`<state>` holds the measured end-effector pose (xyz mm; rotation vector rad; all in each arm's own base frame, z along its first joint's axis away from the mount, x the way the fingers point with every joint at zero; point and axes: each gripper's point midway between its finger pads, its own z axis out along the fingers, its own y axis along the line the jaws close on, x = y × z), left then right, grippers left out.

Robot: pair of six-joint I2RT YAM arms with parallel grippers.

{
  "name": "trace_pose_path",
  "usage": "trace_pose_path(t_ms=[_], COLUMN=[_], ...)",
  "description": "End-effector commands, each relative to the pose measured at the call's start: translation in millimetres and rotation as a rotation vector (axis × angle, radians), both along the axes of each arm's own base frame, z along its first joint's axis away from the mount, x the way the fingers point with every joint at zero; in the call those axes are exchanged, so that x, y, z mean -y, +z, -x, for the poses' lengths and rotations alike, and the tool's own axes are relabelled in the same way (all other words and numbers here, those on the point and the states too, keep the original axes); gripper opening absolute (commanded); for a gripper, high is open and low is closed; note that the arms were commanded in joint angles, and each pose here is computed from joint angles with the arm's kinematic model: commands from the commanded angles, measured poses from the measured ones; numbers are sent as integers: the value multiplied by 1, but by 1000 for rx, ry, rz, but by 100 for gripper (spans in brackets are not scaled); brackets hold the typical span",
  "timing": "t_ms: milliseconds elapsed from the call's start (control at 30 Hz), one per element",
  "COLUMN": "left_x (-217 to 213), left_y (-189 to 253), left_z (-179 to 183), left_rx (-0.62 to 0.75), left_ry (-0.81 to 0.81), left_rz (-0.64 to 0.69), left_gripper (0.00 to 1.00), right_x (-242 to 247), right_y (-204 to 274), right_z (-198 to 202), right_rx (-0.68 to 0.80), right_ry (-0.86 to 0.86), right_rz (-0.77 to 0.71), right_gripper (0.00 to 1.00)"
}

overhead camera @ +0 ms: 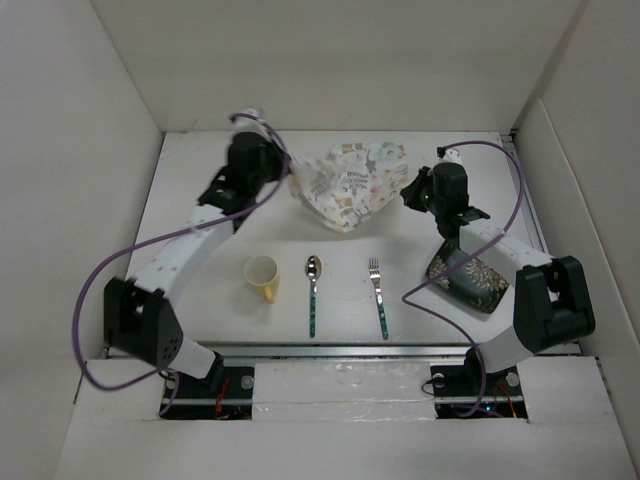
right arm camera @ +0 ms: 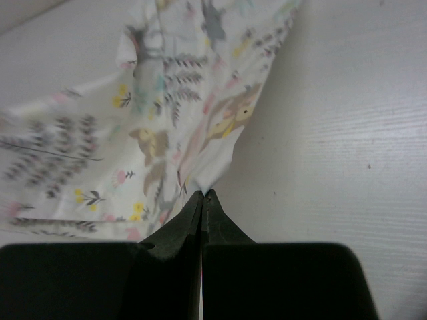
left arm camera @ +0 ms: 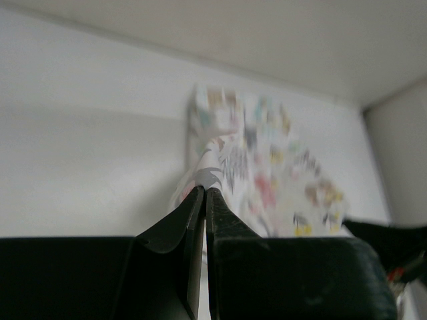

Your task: Set the dinner table for one person

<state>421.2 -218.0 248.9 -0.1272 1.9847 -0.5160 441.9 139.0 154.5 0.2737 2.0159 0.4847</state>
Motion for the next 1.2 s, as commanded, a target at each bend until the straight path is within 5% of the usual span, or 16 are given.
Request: trace_pose_path(t_ms=[0, 167, 333, 767, 1167], left_x=[-50, -128, -168, -179, -188], left_y=[112, 173, 188, 220, 252], left_z=[2, 6, 19, 70, 174], left_rx=[214, 342, 386, 537, 786], left_ry=[26, 134, 199, 241, 295], left_rz=[279, 380, 410, 443, 422], left_gripper=[0, 0, 0, 0, 0], right_x=[15, 44, 71, 91, 66], right_y=[88, 182, 233, 290, 316], right_z=[-4, 22, 51, 99, 187], right_rx=[180, 347, 428, 526, 655], right_ry=[-34, -87, -120, -115, 59], right_rz=[7, 31, 31, 32, -22], right_gripper=[0, 0, 0, 0, 0])
